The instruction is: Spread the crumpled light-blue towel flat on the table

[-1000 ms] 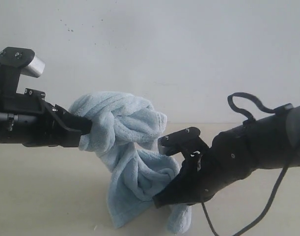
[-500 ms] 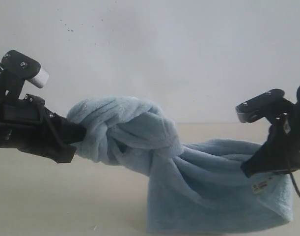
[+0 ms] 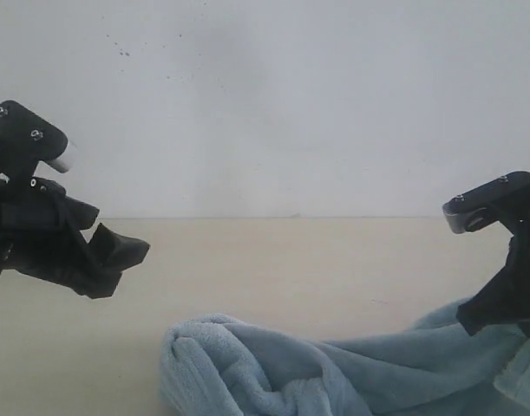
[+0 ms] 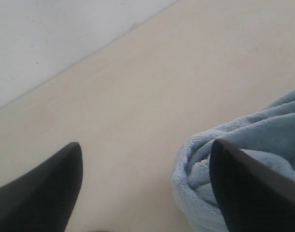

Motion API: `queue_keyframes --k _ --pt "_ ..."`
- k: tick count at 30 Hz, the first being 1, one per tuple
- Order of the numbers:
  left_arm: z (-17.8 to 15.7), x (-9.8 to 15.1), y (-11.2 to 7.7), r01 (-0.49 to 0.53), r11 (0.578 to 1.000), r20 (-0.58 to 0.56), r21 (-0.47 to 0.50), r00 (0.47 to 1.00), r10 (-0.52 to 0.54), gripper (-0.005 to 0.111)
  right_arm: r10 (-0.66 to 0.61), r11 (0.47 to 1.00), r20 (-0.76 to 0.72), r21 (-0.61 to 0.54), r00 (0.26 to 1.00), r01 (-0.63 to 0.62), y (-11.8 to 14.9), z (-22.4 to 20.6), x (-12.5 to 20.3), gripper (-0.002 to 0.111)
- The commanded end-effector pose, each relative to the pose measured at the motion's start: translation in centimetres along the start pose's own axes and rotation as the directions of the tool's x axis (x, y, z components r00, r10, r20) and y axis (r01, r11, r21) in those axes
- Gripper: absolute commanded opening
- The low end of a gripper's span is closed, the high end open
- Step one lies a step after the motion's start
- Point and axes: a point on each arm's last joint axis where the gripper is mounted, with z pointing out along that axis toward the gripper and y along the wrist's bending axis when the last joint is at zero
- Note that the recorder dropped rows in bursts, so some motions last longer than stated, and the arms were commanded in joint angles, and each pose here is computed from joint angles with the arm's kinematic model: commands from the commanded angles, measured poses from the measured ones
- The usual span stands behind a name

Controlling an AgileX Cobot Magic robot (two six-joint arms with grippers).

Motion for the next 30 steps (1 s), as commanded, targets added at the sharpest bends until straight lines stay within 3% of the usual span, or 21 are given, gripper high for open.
queue_keyframes --k 1,3,7,10,14,17,18,19,22,23,24,25,26,28,30 --pt "-0.2 -0.8 -0.4 0.18 0.982 0.033 0.057 0.983 -0.183 0.068 -0.014 0.995 0.068 -0.094 0.998 0.02 1.0 -0.5 -0.5 0.0" --pt "-0.3 -1.2 -0.9 0.193 0.974 0.035 0.12 0.979 -0.199 0.068 -0.109 0.978 0.11 -0.168 0.988 0.127 2.4 -0.9 -0.7 0.0" --pt "-0.6 -1.3 -2.6 0.045 0.953 0.049 0.299 0.997 -0.062 0.068 -0.331 0.873 0.232 -0.294 0.915 0.39 5.6 -2.8 -0.4 0.0" --pt "0.4 -0.8 -3.0 0.039 0.934 0.032 0.356 0.998 -0.053 0.068 -0.431 0.823 0.279 -0.267 0.858 0.501 6.9 -4.8 0.5 0.0" --pt "3.5 1.3 -2.8 0.118 0.936 -0.089 0.333 0.992 -0.093 0.068 -0.435 0.863 0.214 -0.176 0.874 0.473 5.1 -6.6 1.9 0.0" --pt "6.6 3.6 -2.4 0.276 0.926 -0.215 0.258 0.951 -0.223 0.068 -0.383 0.924 0.178 0.074 0.906 0.376 2.5 -6.9 1.5 0.0" --pt "6.8 3.6 -2.2 0.305 0.925 -0.222 0.227 0.941 -0.256 0.068 -0.347 0.937 0.204 0.106 0.915 0.332 2.3 -6.9 1.1 0.0" --pt "7.2 3.8 -1.7 0.361 0.918 -0.23 0.165 0.919 -0.32 0.068 -0.267 0.963 0.252 0.115 0.93 0.245 2.2 -6.9 0.7 0.0" --pt "7.2 3.9 -1.7 0.472 0.871 -0.249 0.133 0.867 -0.432 0.067 -0.248 0.968 0.273 0.107 0.93 0.227 2.3 -7.0 0.5 0.0" --pt "7.1 3.8 -2.0 0.549 0.825 -0.273 0.134 0.821 -0.502 0.064 -0.246 0.969 0.291 0.104 0.925 0.225 2.3 -7.0 0.4 0.0" --pt "7.1 3.7 -2.0 0.548 0.825 -0.282 0.137 0.82 -0.497 0.058 -0.237 0.971 0.309 0.097 0.921 0.218 2.4 -7.0 0.2 0.0" --pt "7.1 3.5 -2.2 0.505 0.85 -0.287 0.151 0.845 -0.451 0.054 -0.222 0.975 0.33 0.087 0.918 0.204 2.5 -7.0 0.0 0.0" --pt "7.2 3.4 -2.4 0.4 0.903 -0.291 0.159 0.892 -0.344 0.049 -0.217 0.976 0.334 0.084 0.917 0.201 2.6 -6.9 -0.1 0.0" --pt "7.2 3.0 -3.4 0.243 0.949 -0.302 0.202 0.937 -0.175 0.047 -0.199 0.98 0.318 0.075 0.927 0.185 2.7 -6.7 0.0 0.0" --pt "7.2 2.2 -4.9 0.064 0.961 -0.28 0.268 0.96 0.014 0.047 -0.207 0.978 0.298 0.074 0.932 0.194 2.8 -6.1 0.4 0.0"
